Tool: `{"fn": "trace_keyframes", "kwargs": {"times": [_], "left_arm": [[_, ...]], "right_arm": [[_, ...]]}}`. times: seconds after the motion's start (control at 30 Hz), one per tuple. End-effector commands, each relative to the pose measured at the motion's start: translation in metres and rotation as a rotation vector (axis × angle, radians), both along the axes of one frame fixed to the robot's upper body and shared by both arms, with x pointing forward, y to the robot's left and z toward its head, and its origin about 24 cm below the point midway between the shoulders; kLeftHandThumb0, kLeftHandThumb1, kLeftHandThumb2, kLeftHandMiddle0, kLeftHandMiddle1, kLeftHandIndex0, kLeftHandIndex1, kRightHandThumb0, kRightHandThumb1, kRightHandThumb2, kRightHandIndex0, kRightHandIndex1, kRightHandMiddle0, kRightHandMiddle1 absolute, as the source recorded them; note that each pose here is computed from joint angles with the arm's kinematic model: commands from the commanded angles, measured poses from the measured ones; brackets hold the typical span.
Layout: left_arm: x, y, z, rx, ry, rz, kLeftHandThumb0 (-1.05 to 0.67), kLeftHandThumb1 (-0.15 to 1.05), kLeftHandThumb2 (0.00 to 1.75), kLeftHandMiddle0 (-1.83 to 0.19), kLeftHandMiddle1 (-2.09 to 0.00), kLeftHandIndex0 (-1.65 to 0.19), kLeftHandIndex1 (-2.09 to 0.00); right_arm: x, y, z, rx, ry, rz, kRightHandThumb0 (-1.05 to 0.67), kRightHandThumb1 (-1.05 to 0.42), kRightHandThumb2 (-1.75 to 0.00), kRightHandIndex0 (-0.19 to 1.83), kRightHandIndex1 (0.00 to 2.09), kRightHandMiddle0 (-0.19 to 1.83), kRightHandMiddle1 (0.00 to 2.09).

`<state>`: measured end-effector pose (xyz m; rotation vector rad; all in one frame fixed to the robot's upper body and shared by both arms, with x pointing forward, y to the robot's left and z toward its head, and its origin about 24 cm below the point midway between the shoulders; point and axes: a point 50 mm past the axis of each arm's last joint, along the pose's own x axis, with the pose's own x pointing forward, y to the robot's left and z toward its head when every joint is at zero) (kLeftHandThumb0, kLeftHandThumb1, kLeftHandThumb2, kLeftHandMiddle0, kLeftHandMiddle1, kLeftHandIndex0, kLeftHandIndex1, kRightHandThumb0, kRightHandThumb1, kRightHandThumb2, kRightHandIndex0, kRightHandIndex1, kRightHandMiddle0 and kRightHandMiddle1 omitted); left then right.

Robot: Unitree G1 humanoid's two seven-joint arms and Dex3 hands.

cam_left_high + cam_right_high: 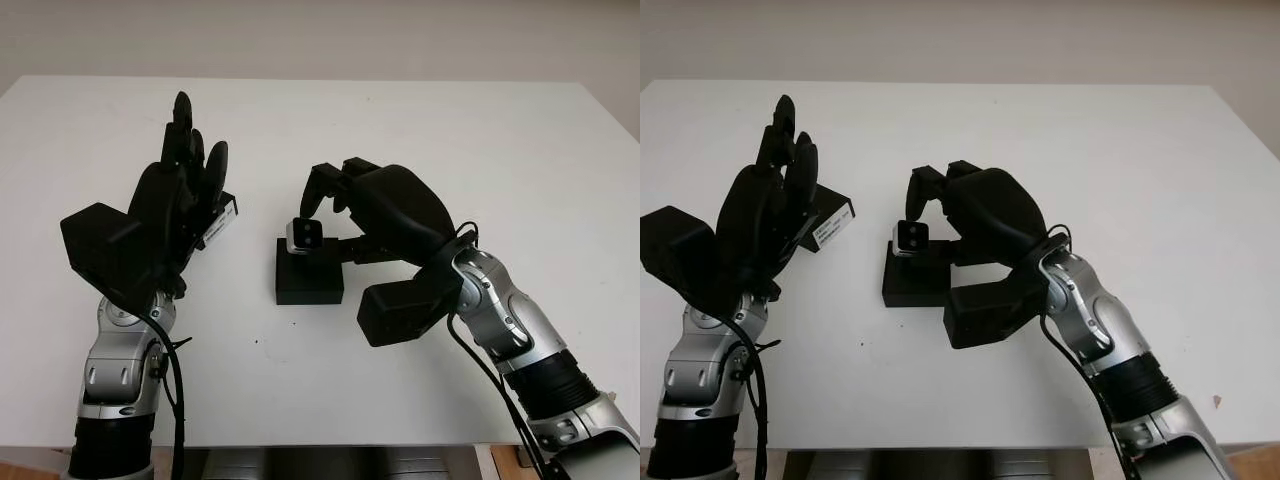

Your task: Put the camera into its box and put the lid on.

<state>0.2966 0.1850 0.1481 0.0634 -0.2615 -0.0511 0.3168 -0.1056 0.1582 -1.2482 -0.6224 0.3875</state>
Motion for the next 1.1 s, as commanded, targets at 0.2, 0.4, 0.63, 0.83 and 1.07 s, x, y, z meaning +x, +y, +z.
{"fn": "trace_keyframes", "kwargs": {"times": [0.2,0.4,0.63,0.83,1.07], "left_arm": [[-0.002,-0.002,0.003,-0.009,-0.01,-0.006,-0.86,1.05,0.48,0.19,0.0,0.19,0.0],[0.0,-0.003,0.003,-0.013,-0.016,-0.011,-0.85,1.05,0.49,0.19,0.0,0.19,0.0],[0.001,-0.005,0.004,-0.027,-0.02,-0.007,-0.84,1.05,0.47,0.19,0.0,0.19,0.0],[0.003,-0.007,0.004,-0.029,-0.027,-0.002,-0.85,1.05,0.46,0.19,0.0,0.19,0.0],[0.003,-0.007,0.004,-0.025,-0.032,-0.004,-0.85,1.05,0.46,0.19,0.0,0.19,0.0]], "right_arm": [[-0.003,0.005,0.022,-0.175,-0.011,0.016,-0.4,-1.05,-0.14,0.2,1.42,0.31,1.69],[-0.008,0.01,0.025,-0.259,0.02,-0.003,-0.41,-1.05,-0.12,0.23,1.16,0.33,1.65],[-0.01,0.014,0.027,-0.265,0.049,-0.023,-0.38,-1.05,-0.12,0.27,1.1,0.35,1.91],[-0.007,0.016,0.024,-0.224,0.089,-0.045,-0.39,-1.05,-0.15,0.24,1.18,0.31,2.01],[0.001,0.018,0.02,-0.168,0.16,-0.097,-0.39,-1.05,-0.2,0.18,1.37,0.27,2.08]]}}
